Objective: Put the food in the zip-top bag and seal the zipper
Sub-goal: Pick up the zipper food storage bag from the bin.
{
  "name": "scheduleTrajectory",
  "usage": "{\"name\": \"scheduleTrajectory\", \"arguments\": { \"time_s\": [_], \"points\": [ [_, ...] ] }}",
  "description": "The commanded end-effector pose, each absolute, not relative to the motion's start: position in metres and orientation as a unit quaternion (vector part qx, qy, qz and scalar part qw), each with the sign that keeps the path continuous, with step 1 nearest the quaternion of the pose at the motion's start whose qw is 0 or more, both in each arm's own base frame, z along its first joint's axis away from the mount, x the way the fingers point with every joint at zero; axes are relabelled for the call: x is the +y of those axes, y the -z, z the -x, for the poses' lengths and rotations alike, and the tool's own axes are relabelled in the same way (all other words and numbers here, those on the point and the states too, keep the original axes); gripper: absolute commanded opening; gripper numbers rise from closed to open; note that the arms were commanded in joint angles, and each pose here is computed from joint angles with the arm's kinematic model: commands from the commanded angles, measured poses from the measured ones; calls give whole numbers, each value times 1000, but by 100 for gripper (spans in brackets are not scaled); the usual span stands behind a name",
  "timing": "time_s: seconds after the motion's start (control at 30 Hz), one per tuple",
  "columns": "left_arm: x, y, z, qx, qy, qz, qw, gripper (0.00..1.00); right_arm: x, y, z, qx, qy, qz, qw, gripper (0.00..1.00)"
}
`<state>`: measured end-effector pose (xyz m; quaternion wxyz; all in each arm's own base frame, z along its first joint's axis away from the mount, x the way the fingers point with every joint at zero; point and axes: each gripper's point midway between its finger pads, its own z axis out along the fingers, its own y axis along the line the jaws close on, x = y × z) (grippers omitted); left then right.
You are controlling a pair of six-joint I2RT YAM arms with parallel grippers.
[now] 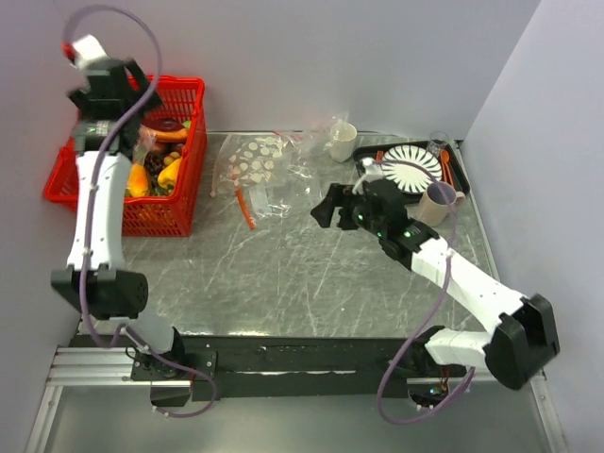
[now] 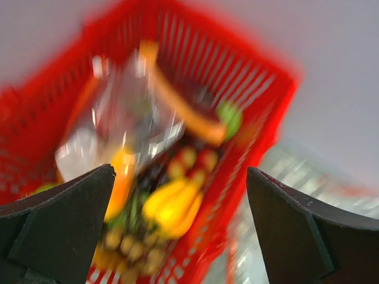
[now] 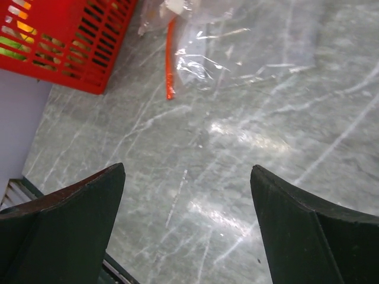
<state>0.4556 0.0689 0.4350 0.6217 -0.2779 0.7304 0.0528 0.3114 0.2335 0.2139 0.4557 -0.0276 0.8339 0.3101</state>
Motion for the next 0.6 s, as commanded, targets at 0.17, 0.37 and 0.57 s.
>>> {"name": "scheduleTrajectory", "arguments": {
  "time_s": [0.17,0.37,0.57],
  "points": [
    [69,-388,-444,771,-69,269,573,99,327,-234,-345,842,-309,121,426,79],
    [104,-388,-451,759,-137,295,564,99,352,-234,-354,842,-304,129,425,79],
    [152,-316,-504,793,-201,311,484,99,350,-231,-347,837,-315,136,427,82]
  ]
}}
